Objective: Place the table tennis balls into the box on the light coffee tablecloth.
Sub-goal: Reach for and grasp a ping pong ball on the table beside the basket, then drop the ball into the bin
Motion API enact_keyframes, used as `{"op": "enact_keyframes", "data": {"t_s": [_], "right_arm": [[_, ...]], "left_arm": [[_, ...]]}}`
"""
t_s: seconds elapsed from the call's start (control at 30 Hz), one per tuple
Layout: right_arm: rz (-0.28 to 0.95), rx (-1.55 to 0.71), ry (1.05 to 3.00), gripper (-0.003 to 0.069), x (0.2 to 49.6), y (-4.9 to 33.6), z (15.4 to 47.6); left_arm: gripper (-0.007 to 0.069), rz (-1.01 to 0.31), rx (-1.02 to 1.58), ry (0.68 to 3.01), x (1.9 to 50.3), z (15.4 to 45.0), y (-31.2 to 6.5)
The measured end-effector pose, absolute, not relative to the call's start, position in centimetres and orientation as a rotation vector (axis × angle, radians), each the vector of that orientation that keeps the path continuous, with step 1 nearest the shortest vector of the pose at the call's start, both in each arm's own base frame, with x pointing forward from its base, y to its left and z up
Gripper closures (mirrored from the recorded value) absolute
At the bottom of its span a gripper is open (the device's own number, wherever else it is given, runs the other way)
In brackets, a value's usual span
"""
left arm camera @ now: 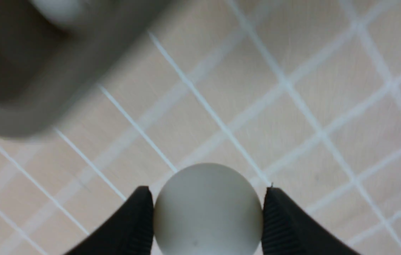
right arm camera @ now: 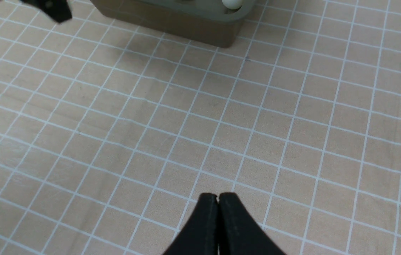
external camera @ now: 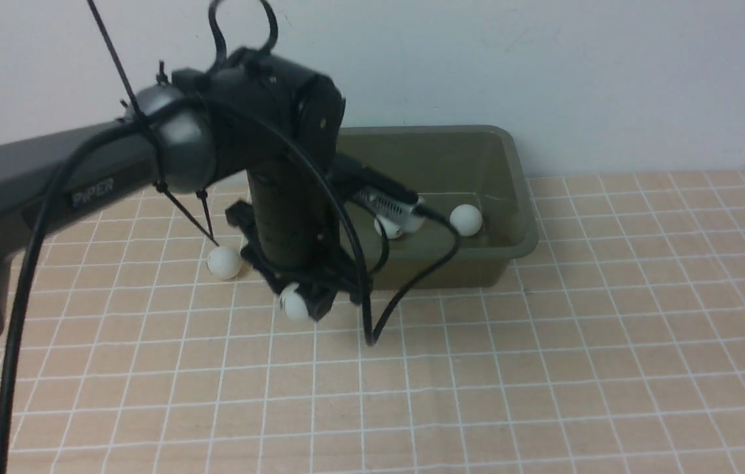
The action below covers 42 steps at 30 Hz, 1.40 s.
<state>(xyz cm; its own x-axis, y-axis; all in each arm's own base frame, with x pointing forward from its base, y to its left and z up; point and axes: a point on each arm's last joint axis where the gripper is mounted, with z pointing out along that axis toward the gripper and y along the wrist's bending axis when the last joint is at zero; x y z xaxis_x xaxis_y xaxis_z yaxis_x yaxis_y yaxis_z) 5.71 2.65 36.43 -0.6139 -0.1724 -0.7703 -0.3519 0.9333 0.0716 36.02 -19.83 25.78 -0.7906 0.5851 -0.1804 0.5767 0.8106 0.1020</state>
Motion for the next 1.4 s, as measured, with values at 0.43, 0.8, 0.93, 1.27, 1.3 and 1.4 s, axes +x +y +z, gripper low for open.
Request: {"op": "enact_keyframes", "data": {"t_s": [0.43,0.8,0.93,1.27,1.3,1.4], "right_arm": [[0.267,-0.373,2.241,0.0674,5.7,2.6,36.4],[0.266,-0.375,2.235,0.0674,5.7,2.6,36.5],[0.266,-0.376,2.233,0.0674,5.8,2.6,36.5],[0.264,-0.378,2.232,0.0674,5.8,2.6,36.5],[0.264,-0.378,2.232,0.0674,5.8,2.6,36.5],[0.264,-0.378,2.232,0.0674,5.8,2.6,36.5]], "left_arm": [[0.0313,-0.007,0.549,2.493,43.2,27.2,-19.7],[0.0278,-0.325,0.377,2.635,45.6,22.5,-17.6],[0.0195,-0.363,0.393,2.627,45.5,22.6,-17.9],[0.0148,-0.254,0.480,2.687,44.7,25.1,-16.8],[0.0148,-0.231,0.487,2.681,44.5,26.2,-16.3],[0.0148,-0.178,0.470,2.652,44.0,29.5,-14.3]]}}
